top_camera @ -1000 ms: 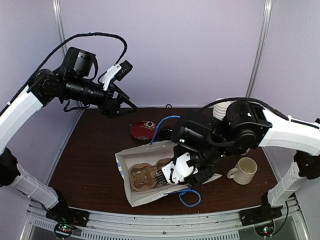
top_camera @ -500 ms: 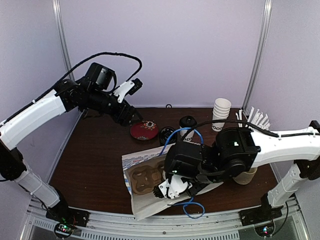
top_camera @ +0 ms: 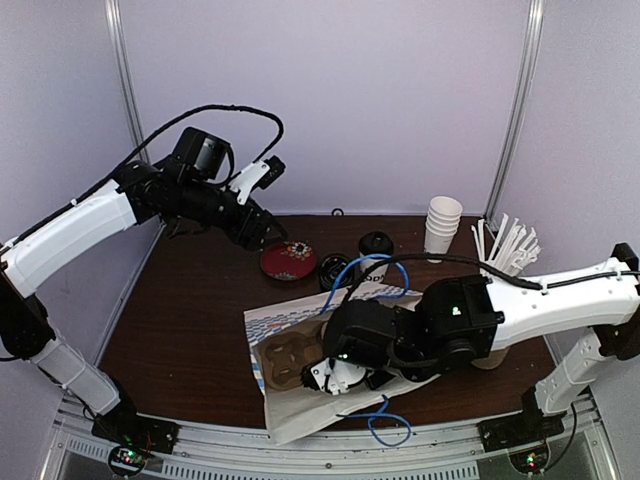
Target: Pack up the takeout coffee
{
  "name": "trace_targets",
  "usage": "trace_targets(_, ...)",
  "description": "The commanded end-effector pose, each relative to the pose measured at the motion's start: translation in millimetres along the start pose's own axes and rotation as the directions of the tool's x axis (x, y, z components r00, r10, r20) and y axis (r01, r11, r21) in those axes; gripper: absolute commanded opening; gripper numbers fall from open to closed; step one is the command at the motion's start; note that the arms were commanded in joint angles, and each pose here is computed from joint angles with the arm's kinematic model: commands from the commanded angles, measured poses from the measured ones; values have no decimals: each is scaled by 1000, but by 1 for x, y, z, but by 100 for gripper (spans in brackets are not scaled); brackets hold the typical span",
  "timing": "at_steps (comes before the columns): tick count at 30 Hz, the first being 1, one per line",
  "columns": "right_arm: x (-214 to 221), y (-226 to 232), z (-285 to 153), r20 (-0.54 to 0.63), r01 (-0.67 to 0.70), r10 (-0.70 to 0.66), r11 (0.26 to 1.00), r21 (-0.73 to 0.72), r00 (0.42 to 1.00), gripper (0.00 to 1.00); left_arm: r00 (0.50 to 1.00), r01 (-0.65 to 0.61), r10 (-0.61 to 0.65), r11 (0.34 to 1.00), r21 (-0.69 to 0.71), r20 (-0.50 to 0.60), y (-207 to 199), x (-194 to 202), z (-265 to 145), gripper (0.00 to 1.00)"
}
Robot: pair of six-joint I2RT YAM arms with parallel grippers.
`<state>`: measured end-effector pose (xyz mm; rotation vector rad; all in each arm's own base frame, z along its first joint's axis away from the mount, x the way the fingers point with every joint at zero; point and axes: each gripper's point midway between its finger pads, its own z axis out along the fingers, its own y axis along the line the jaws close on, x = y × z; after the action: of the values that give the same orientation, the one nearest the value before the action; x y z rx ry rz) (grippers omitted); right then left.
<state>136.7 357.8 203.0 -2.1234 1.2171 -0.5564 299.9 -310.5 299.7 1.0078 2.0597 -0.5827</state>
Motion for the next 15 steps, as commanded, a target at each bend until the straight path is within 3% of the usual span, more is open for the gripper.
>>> trace_targets(1,-1,-7,4,-2,-34,34,998,43,999,64,999,-3,3,1000,16,45,-1,-7,1,75)
trace_targets(15,0,2,19,12,-79,79,996,-30,997,63,999,-10,9,1000,21,48,-3,-3,-3,75)
